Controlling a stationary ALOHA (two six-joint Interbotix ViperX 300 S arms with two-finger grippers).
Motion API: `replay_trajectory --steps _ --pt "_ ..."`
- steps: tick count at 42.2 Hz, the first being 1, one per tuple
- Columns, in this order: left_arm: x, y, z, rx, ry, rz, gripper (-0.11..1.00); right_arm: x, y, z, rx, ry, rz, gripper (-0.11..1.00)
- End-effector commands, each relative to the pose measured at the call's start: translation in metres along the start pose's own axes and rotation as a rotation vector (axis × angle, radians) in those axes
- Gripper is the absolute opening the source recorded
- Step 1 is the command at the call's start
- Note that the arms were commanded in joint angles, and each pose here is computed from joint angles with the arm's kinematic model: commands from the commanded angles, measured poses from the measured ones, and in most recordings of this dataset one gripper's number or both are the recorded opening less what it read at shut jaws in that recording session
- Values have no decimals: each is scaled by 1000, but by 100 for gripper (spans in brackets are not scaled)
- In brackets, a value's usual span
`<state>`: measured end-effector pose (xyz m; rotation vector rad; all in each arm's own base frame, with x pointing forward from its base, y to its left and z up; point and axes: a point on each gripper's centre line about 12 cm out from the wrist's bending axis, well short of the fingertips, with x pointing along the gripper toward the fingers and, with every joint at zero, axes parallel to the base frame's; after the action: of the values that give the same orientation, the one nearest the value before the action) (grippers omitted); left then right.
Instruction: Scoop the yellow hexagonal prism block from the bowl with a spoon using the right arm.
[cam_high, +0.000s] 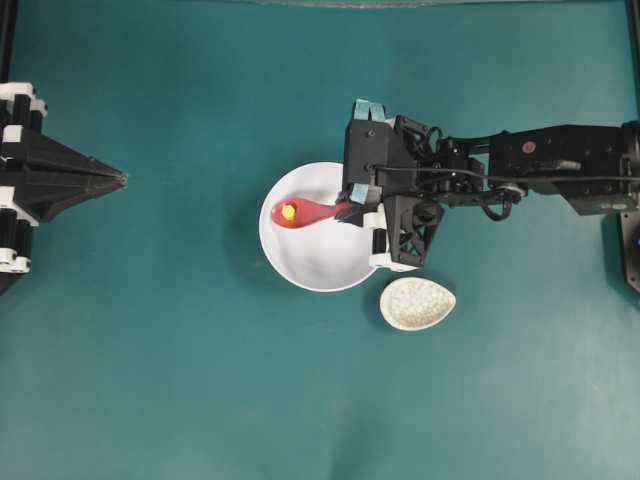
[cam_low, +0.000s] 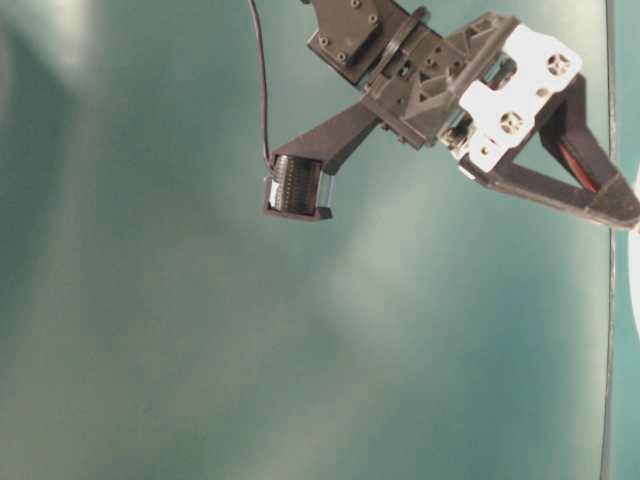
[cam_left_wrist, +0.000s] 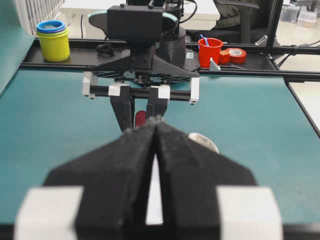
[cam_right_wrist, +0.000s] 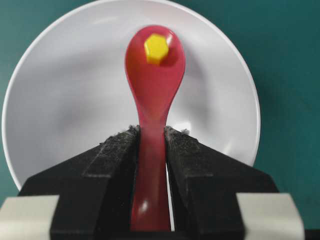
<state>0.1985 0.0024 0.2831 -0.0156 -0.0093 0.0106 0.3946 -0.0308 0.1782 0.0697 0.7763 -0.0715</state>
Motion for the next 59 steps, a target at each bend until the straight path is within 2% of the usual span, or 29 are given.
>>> replay_trajectory --steps 1,20,43,59 --pt "2 0 9 0 -23 1 0 -11 0 17 3 -63 0 22" --pt "2 0 9 0 -21 1 0 -55 2 37 -4 -201 2 22" --pt "2 0 9 0 -20 1 0 -122 3 40 -10 -352 3 22" --pt "2 0 9 0 -20 1 0 -143 3 34 -3 -395 6 22"
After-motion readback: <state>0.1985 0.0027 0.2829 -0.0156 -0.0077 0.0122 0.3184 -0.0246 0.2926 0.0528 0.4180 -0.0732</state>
